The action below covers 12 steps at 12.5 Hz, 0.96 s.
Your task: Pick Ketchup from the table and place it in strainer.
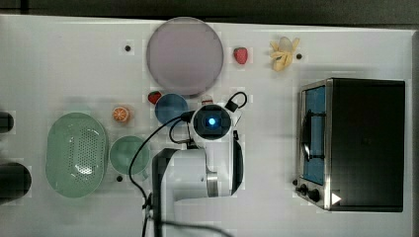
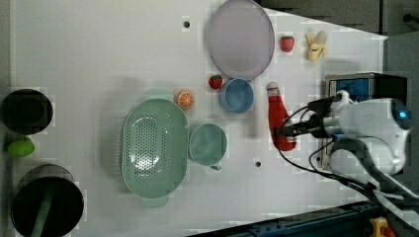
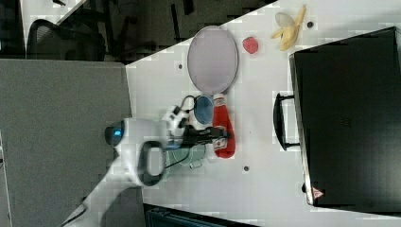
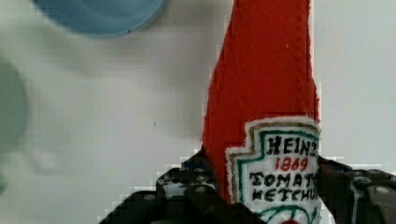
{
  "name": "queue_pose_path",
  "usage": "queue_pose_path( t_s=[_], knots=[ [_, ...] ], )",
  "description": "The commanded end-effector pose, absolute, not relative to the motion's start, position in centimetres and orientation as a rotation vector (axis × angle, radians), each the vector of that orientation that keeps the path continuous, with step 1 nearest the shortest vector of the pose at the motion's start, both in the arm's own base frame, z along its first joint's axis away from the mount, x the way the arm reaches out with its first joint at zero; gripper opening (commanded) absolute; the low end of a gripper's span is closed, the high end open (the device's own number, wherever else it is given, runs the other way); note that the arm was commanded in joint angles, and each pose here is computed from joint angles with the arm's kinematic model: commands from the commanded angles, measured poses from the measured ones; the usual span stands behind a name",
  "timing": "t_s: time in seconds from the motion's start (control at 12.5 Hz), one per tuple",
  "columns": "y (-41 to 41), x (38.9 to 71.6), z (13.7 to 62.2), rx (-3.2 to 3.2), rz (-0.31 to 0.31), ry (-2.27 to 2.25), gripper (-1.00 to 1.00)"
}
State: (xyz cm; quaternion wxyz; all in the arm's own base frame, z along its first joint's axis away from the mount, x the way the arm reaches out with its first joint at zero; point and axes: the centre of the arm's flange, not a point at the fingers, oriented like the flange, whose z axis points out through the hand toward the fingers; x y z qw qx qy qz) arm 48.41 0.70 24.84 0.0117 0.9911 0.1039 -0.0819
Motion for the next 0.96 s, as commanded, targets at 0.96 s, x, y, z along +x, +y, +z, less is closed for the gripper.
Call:
queue_pose_path(
  t_s=[0.96],
  knots=[
    [28.3,44.5,40.1,3.133,-0.102,0.008,0.25]
  ],
)
